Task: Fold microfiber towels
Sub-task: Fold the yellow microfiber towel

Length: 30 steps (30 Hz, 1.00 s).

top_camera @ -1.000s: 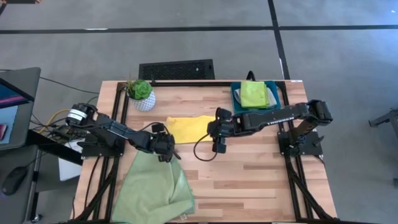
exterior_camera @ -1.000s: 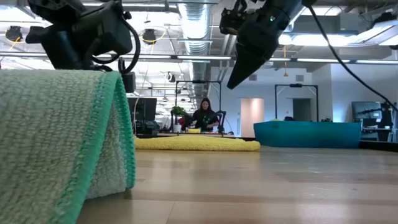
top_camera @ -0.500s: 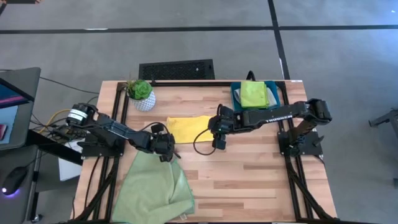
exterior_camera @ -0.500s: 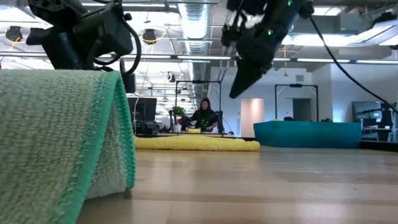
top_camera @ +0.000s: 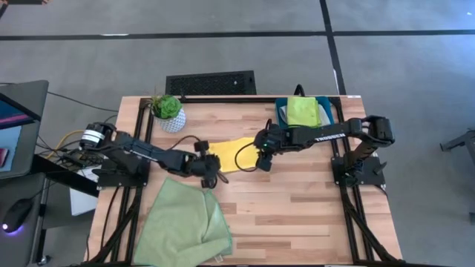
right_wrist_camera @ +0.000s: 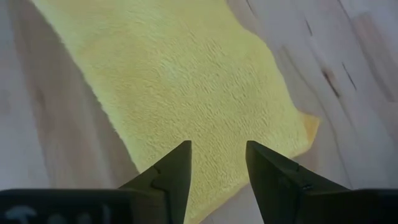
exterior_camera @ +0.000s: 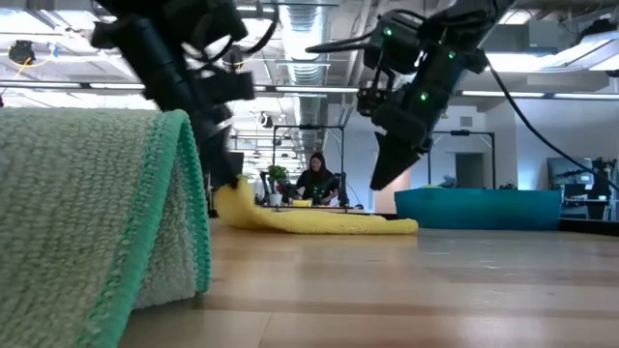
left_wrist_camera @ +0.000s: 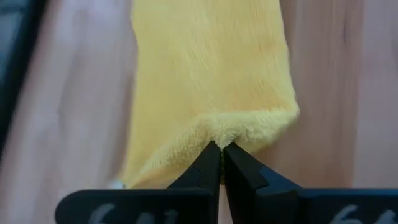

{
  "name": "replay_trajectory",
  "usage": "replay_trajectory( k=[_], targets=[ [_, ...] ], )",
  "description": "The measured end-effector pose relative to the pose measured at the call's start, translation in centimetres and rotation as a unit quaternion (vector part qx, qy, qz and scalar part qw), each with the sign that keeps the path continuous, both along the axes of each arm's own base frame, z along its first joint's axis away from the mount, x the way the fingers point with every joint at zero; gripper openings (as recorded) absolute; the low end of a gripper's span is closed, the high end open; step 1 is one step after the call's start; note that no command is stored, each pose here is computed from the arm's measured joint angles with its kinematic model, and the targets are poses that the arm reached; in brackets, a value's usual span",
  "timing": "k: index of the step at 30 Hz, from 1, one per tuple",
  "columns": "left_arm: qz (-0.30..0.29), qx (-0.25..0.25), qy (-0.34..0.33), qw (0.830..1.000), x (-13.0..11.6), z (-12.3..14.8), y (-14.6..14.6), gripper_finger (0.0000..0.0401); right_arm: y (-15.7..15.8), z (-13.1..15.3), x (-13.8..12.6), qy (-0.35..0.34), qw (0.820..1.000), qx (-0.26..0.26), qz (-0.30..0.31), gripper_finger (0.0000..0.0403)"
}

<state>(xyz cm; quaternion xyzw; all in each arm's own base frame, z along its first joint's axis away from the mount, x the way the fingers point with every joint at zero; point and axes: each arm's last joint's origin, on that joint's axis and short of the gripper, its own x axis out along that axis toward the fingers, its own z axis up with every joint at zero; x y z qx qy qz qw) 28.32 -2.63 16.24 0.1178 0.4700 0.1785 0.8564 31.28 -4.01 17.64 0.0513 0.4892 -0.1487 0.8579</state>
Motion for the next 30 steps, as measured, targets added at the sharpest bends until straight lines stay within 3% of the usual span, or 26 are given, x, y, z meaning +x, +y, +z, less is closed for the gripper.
replay_trajectory(
  k=[9, 14, 21, 30],
  targets=[
    [-0.051, 0.019, -0.088, 0.995, 2.9, 2.3, 2.5, 0.0000, -0.8, -1.4, -1.0, 0.013, 1.000, 0.006, -0.026, 0.0171],
    [-0.066, 0.006, -0.115, 0.991, 3.7, 2.1, 4.1, 0.0000, -0.8, -1.3, -0.9, 0.010, 1.000, 0.004, -0.023, 0.0169],
    [-0.081, 0.023, -0.120, 0.989, 5.2, 0.5, 5.5, 0.0000, -0.8, -1.3, -1.0, 0.014, 1.000, 0.003, -0.024, 0.0169],
    [-0.124, 0.053, -0.111, 0.985, 9.4, 1.2, 6.0, 0.0000, -0.6, -0.3, -1.6, 0.017, 1.000, 0.002, -0.023, 0.0167]
  ],
)
